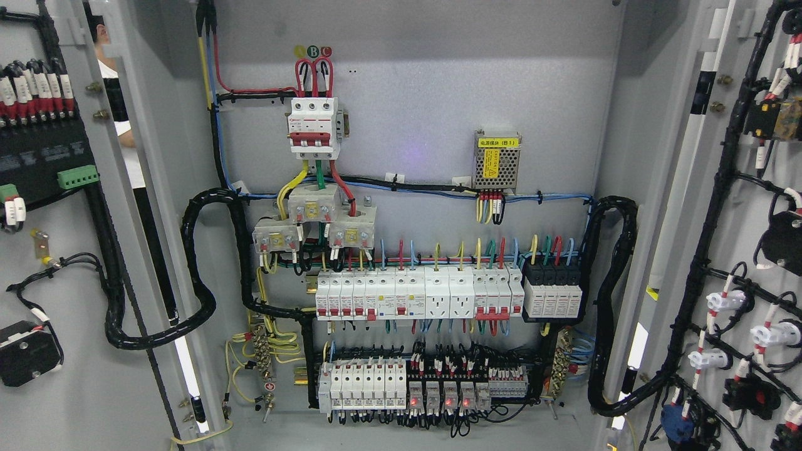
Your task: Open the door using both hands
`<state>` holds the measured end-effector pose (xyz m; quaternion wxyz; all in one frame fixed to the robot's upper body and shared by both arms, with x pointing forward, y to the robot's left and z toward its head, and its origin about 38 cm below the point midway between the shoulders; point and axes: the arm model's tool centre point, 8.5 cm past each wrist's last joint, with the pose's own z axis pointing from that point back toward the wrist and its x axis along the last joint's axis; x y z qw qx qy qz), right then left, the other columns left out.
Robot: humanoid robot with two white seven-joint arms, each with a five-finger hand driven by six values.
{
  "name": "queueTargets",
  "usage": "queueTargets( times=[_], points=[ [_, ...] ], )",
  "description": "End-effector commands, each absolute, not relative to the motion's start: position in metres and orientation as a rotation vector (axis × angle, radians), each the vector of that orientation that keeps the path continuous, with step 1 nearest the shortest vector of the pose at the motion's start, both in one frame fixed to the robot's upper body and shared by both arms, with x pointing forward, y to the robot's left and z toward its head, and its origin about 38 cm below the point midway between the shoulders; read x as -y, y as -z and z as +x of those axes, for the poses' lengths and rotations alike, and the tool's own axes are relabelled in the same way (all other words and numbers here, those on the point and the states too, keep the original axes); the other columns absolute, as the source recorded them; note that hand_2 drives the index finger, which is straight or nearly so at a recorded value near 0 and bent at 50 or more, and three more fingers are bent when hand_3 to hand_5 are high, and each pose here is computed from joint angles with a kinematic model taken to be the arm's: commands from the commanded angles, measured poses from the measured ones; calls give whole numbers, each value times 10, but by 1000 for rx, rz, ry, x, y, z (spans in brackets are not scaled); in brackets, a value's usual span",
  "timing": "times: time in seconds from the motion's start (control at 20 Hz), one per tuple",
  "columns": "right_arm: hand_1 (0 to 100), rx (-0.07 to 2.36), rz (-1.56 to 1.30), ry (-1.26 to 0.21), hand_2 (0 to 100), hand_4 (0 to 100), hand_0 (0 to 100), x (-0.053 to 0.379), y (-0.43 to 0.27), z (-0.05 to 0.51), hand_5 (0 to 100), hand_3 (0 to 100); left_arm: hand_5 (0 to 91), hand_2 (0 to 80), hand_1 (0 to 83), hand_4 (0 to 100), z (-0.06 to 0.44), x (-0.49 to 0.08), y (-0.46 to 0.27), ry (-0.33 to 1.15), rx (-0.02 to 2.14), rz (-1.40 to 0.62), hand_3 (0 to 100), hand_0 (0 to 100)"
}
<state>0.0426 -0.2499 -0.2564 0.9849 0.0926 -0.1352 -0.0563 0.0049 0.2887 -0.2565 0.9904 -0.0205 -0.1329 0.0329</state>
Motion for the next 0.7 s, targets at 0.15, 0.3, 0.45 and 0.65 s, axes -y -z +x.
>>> queueTargets(
  times=[0.15,0.3,0.45,0.65],
  points=[
    [500,62,10,43,40,0,0,250,265,16,0,0,0,0,556,0,-33,-285,257,-59,131,-26,0,120],
    [500,64,-12,18,40,0,0,251,265,19,0,0,0,0,556,0,-30,-285,257,-60,135,-25,0,120],
    [500,56,-5,23,40,0,0,244,265,17,0,0,0,0,556,0,-29,-285,258,-61,131,-25,0,120],
    [500,62,-4,47,40,0,0,243,265,18,0,0,0,0,556,0,-30,-288,258,-65,112,-22,0,120]
  ],
)
